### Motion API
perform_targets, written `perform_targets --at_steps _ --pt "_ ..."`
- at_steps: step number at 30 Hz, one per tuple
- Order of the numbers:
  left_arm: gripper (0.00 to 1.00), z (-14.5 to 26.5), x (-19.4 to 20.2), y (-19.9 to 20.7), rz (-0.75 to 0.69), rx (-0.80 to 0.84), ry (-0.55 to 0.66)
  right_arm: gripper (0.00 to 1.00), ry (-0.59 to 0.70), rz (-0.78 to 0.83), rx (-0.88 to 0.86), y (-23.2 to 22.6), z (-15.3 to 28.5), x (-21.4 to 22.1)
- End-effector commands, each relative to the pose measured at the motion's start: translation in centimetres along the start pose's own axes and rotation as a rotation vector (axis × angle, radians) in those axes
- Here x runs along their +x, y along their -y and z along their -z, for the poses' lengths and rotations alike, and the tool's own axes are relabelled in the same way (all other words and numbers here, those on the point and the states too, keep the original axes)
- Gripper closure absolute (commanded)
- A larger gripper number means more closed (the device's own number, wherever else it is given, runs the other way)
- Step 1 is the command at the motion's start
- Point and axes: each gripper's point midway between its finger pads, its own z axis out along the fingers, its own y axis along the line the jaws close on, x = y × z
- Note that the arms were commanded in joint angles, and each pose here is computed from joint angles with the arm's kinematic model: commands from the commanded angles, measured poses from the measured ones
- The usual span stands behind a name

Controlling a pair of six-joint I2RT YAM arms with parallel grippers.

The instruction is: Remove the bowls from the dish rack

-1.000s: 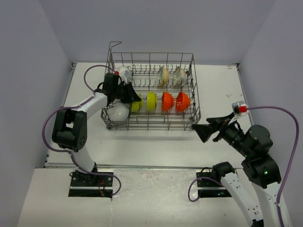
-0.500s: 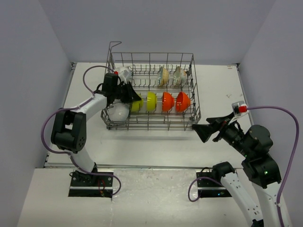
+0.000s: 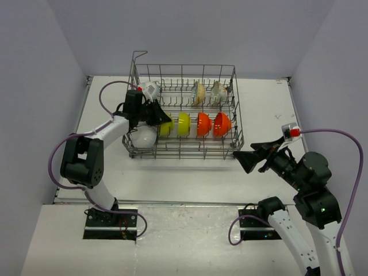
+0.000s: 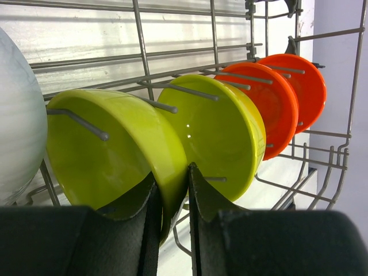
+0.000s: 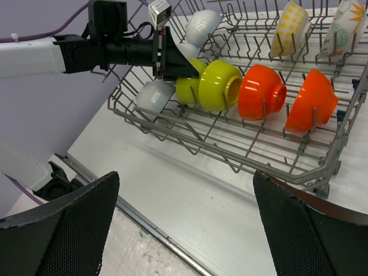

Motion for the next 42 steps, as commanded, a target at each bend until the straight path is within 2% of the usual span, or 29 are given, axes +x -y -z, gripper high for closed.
perform_targets --at_steps 1,8,13,28,36,38,41,42 --pt "1.0 3.0 -3.7 7.8 -0.114 0.298 0.122 0.01 0.022 0.029 -0.022 -0.4 -0.2 -0.7" --pt "1.0 5.4 -5.0 10.7 -0.136 0.357 0.173 0.01 0.023 0.03 -0.021 -0.2 -0.4 -0.6" --pt "1.0 6.7 -5.1 12.5 -0.135 0.466 0.177 0.01 0.027 0.031 -0.024 -0.3 -0.5 -0.8" --pt "1.0 9.6 -6.8 15.5 -0.163 0.5 0.253 0.01 0.027 0.033 -0.018 0.0 -0.7 -0.7" --pt "1.0 10.9 -7.8 16.2 -0.183 0.464 0.304 0.01 0.031 0.031 -0.016 0.1 -0.8 -0.6" --pt "1.0 11.1 -7.6 16.6 -0.204 0.476 0.301 0.01 0.028 0.03 -0.01 0.3 -1.0 -0.6" --pt "1.0 11.6 -6.9 18.5 -0.325 0.495 0.307 0.01 0.035 0.027 0.015 0.7 -1.1 -0.9" --pt "1.0 12.0 -7.2 19.5 -0.422 0.488 0.335 0.01 0.04 0.02 0.033 1.0 -1.2 -1.1"
